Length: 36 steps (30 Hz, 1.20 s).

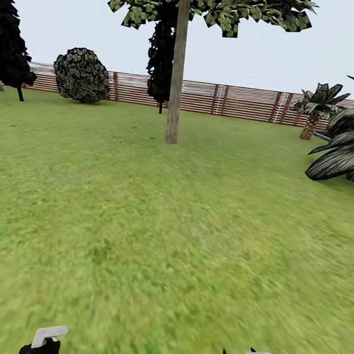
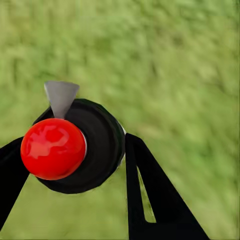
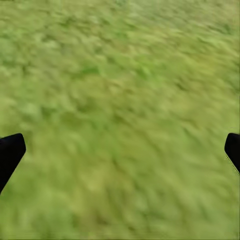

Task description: In the garden, pick up the pesticide atomizer on the floor and spray pesticide onto both trees until each tree trunk is fully covered.

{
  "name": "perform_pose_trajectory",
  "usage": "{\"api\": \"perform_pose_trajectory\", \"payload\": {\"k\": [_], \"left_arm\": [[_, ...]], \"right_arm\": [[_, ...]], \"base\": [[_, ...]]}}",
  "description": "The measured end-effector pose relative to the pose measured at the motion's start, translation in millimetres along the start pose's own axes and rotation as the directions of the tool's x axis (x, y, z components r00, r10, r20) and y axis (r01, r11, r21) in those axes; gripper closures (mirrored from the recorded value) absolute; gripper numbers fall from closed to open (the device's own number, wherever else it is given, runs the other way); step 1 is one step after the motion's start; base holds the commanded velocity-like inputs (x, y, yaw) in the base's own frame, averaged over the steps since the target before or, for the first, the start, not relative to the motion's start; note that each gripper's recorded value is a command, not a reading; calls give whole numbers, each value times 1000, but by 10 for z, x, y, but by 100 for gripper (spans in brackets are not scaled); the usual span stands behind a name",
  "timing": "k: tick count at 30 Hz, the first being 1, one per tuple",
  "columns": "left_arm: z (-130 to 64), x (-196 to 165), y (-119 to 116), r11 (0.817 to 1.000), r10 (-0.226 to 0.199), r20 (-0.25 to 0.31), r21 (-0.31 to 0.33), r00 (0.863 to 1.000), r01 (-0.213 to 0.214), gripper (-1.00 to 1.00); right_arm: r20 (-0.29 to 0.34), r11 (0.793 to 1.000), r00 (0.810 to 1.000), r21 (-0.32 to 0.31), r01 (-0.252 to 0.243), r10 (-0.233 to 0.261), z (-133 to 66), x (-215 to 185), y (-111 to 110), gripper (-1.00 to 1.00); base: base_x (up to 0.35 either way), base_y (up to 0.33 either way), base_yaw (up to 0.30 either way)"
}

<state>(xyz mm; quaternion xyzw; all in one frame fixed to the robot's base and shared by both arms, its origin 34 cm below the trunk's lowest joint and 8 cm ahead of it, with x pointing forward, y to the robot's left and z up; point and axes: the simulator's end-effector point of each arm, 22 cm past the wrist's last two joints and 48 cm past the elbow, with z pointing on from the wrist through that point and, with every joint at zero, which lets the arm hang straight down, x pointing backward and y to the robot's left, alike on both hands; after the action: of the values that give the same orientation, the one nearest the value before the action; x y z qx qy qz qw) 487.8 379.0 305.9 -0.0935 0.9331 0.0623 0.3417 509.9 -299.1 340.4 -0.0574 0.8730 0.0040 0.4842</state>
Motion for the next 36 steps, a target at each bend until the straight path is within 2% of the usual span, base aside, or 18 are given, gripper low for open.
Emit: {"api": "perform_pose_trajectory", "payload": {"k": [36], "left_arm": [[0,0,-1,1000,0,0,0,1000,0,100]], "right_arm": [[0,1000,1000,0,0,0,0,0,0,-100]], "base": [[340,0,0]]}}
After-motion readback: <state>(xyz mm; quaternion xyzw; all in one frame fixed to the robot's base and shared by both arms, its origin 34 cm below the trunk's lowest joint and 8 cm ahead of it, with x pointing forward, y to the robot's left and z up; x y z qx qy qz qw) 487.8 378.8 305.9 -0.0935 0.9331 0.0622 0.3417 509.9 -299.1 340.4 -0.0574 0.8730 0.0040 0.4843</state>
